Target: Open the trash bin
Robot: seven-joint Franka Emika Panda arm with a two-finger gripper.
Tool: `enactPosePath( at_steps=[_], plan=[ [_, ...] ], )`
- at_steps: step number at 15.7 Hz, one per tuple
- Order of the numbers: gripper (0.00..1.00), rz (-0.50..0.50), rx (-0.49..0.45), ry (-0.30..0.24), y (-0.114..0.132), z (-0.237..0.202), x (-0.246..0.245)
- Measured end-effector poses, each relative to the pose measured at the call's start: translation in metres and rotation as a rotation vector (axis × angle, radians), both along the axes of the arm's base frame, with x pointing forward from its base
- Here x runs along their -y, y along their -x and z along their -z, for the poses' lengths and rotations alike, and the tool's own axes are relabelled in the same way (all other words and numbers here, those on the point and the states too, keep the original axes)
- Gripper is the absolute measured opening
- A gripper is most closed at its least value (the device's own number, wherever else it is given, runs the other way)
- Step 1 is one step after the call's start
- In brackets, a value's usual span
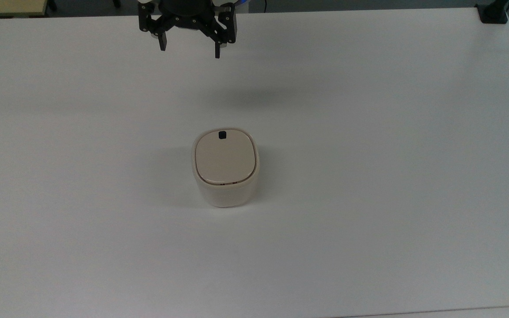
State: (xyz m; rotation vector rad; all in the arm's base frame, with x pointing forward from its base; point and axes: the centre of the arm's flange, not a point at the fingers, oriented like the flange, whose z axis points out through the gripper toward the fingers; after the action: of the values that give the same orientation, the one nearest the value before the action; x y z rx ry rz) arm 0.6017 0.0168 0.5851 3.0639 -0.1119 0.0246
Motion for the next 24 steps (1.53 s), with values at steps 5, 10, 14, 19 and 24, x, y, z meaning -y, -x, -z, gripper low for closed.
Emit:
enactPosePath(
  at_steps=[5,10,14,19,24],
  plan=[
    [1.0,0.045,-0.012,0.001,-0.003,0.007,0.028],
    [1.0,0.07,-0.023,0.001,-0.001,0.006,0.045],
    [1.0,0.061,-0.037,0.001,0.0,0.009,0.04],
    [1.0,0.03,-0.039,0.001,0.0,0.009,0.038],
    [1.0,0.01,-0.032,0.0,0.001,0.005,0.033]
  ],
)
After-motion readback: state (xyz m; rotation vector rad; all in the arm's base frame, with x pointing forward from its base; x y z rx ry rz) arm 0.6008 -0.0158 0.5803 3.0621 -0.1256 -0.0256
